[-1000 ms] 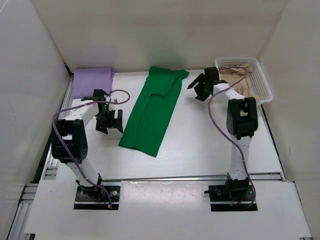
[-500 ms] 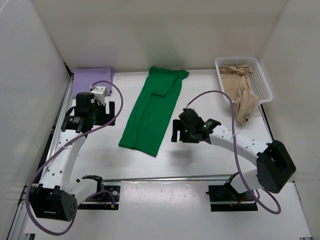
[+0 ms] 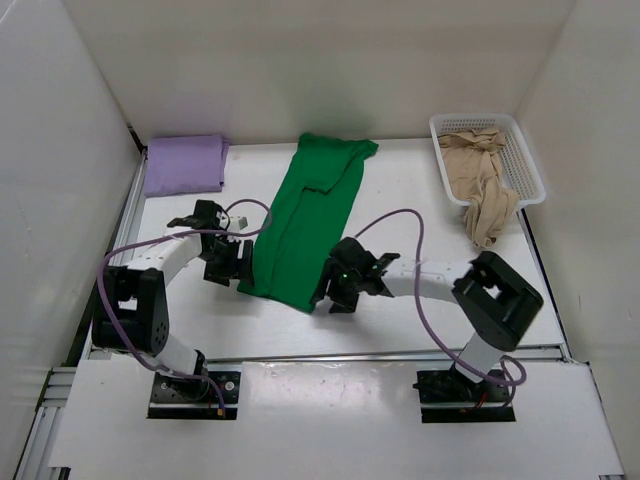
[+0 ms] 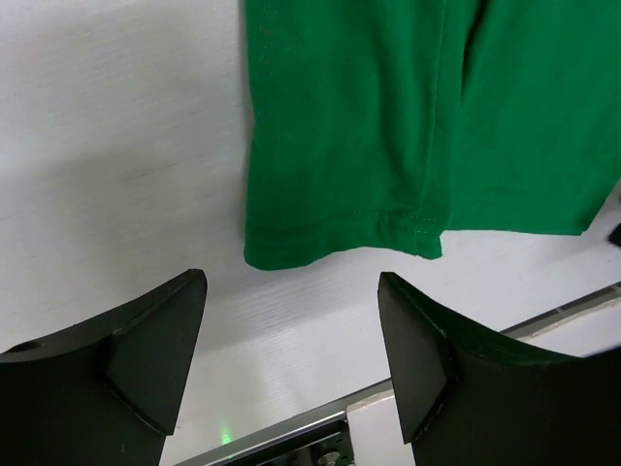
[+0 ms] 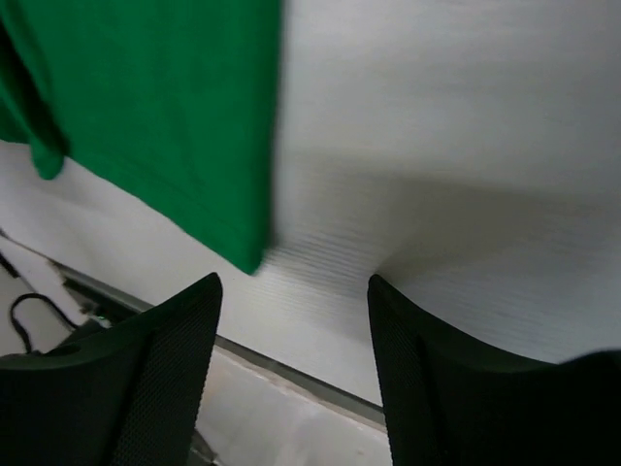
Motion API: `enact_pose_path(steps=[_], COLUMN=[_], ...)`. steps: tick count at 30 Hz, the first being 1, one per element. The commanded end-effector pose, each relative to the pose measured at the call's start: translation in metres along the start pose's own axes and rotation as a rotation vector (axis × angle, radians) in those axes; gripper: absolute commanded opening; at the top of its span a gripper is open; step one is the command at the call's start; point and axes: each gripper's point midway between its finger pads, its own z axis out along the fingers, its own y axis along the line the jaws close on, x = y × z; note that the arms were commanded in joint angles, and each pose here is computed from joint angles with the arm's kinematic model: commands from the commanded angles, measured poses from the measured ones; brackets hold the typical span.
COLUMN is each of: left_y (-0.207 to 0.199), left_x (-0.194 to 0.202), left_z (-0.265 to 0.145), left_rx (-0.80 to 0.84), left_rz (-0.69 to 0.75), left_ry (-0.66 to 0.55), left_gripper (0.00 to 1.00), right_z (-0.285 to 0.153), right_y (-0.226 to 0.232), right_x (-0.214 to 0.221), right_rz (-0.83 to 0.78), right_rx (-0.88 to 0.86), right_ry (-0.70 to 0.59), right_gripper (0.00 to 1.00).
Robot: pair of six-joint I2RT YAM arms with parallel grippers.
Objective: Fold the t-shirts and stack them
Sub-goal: Rotate the tshirt 90 degrees
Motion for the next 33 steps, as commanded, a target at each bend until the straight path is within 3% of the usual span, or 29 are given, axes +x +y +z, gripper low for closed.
enact_pose_path(steps=[1, 7, 11, 12, 15, 19, 22, 24, 25, 27, 29, 33], left_y=[-0.003, 0.006, 0.007, 0.007, -0.001, -0.035, -0.076, -0.11, -0.123, -0.148, -0.148, -0.121], left_x=[-0.005, -0.002, -0.001, -0.002, 0.007, 0.017, 0.014, 0.008, -0.005, -0.011, -0.01, 0.026], left_z=[-0.004, -0.008, -0.012, -0.014, -0.018, -0.026, -0.043, -0.069, -0.08, -0.101, -0.09, -0.026], left_rx=[0.015, 0.005, 0.003, 0.003, -0.009, 0.012, 0.021, 0.1, 0.148, 0.267, 0.29, 0.275], left_rz=[0.008, -0.029, -0.037, -0.034, -0.006, 0.125, 0.318, 0.429, 0.455, 0.505, 0.502, 0.415], left_ry=[-0.031, -0.038, -0.041, -0.051, -0.024, -0.009, -0.1, -0.245, -0.333, -0.428, -0.417, -0.171], left_gripper=[0.82, 0.83, 0.83, 0.83, 0.83, 0.83, 0.85, 0.91, 0.93, 0.96, 0.95, 0.87], right_z=[0.012, 0.032, 0.033, 0.031, 0.018, -0.01, -0.026, -0.032, -0.037, -0.045, -0.05, -0.057], right_y=[0.026, 0.02, 0.008, 0.005, -0.021, -0.056, -0.087, -0.1, -0.097, -0.096, -0.098, -0.098], right_x=[0.001, 0.015, 0.02, 0.02, 0.022, 0.029, 0.044, 0.051, 0.053, 0.047, 0.042, 0.03], right_rz=[0.064, 0.132, 0.162, 0.172, 0.185, 0.124, 0.021, 0.001, -0.026, -0.079, -0.098, -0.095], right_rx=[-0.041, 0.029, 0.063, 0.063, 0.083, 0.057, 0.063, 0.049, 0.02, -0.005, -0.005, -0.028], right_ry=[0.036, 0.125, 0.136, 0.143, 0.136, 0.133, 0.171, 0.202, 0.204, 0.181, 0.152, 0.092], right_gripper=[0.64, 0.52, 0.22, 0.1, 0.0, 0.0, 0.0, 0.11, 0.3, 0.43, 0.51, 0.55])
